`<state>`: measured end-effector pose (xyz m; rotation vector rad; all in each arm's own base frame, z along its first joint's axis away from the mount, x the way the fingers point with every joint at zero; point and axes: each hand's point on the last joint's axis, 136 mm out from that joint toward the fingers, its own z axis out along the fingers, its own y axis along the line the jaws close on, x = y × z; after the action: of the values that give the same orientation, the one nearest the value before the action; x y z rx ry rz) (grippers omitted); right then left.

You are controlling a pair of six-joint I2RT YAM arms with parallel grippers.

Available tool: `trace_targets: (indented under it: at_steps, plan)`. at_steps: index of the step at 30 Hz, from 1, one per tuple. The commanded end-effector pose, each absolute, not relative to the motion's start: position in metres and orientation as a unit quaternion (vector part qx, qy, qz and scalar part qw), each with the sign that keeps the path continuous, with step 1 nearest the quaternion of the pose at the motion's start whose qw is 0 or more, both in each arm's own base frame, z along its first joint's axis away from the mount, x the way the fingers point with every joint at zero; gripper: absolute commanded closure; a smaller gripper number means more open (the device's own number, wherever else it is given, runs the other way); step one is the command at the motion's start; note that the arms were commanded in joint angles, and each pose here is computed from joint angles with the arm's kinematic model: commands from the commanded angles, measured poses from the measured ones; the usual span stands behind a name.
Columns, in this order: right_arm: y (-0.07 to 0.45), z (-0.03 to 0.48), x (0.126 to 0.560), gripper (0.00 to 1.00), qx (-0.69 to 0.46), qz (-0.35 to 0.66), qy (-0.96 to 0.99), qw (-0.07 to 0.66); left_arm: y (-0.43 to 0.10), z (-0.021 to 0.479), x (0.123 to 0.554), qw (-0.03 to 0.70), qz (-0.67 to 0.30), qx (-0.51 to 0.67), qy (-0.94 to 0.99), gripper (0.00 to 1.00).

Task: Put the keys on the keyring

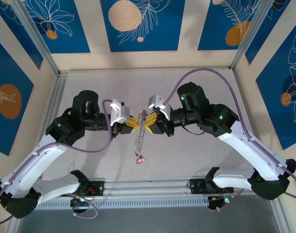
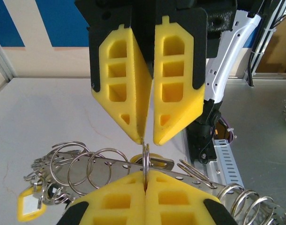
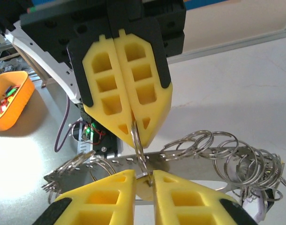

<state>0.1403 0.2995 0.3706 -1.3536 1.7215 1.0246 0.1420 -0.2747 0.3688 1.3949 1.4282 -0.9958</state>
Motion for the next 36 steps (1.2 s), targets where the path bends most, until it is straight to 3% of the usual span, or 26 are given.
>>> trace_targets:
  at_steps: [1,10,24,36]
  plan:
    - [0.302,0.377,0.134,0.86,-0.524,0.422,0.652,0.350,-0.272,0.389,0.134,0.464,-0.415,0.563,0.544,1.00]
    - [0.304,0.373,0.134,0.81,-0.526,0.429,0.651,0.341,-0.271,0.394,0.130,0.468,-0.423,0.562,0.536,1.00]
    - [0.306,0.369,0.127,0.99,-0.540,0.440,0.640,0.325,-0.272,0.396,0.133,0.473,-0.421,0.560,0.534,1.00]
    - [0.312,0.361,0.128,1.00,-0.538,0.449,0.648,0.297,-0.270,0.411,0.128,0.493,-0.436,0.556,0.508,1.00]
